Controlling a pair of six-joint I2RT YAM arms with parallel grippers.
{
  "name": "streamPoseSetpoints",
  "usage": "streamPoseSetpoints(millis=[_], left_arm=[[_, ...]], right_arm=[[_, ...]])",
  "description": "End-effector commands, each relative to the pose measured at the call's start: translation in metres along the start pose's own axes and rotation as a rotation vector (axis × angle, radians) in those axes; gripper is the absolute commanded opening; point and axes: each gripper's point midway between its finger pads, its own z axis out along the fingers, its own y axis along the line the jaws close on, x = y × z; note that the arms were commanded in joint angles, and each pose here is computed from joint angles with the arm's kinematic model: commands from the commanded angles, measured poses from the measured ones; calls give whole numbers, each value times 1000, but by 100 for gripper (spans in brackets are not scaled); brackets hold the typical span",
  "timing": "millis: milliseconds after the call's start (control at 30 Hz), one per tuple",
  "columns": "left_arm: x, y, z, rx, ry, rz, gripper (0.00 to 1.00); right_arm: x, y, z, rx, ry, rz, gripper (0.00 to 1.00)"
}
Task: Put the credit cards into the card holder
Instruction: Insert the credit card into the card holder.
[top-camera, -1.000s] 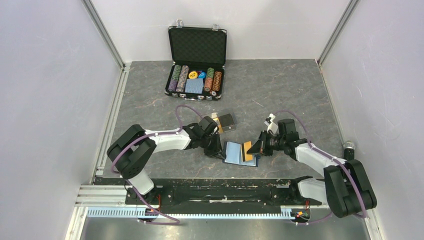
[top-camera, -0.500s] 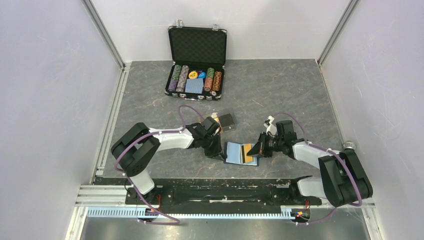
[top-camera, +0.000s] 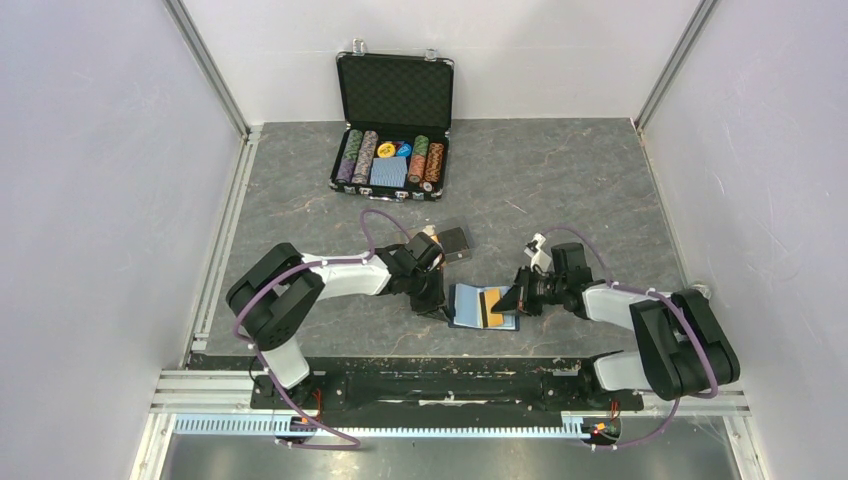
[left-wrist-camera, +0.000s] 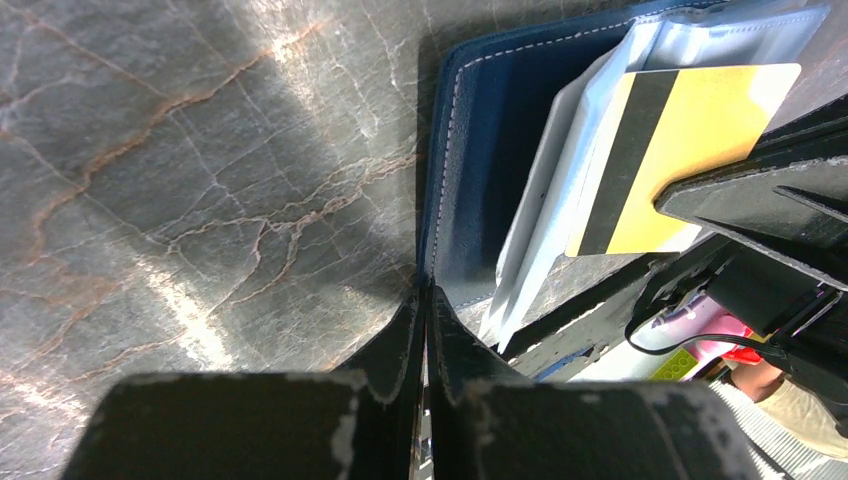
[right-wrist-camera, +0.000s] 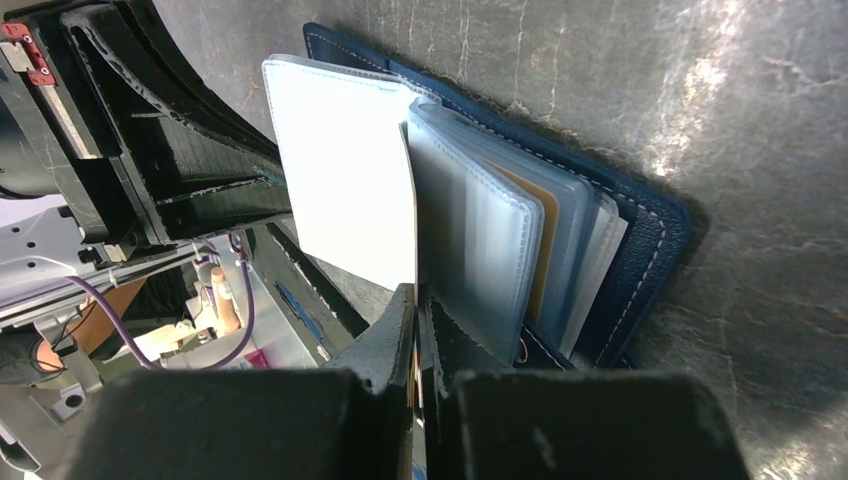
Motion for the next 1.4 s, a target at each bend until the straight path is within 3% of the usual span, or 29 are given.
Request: streamPoseSetpoints(millis=[0,667,1367], left_arm=[[3,9,9,-38,16,58,6],[8,14,15,-61,41,58,2],[13,10,20,-51,62,69,2]], right_arm=[[8,-9,3,4,17,-25,0],[1,1,11,-77,15,-22,0],[-19,-18,12,66,-81,-18,0]])
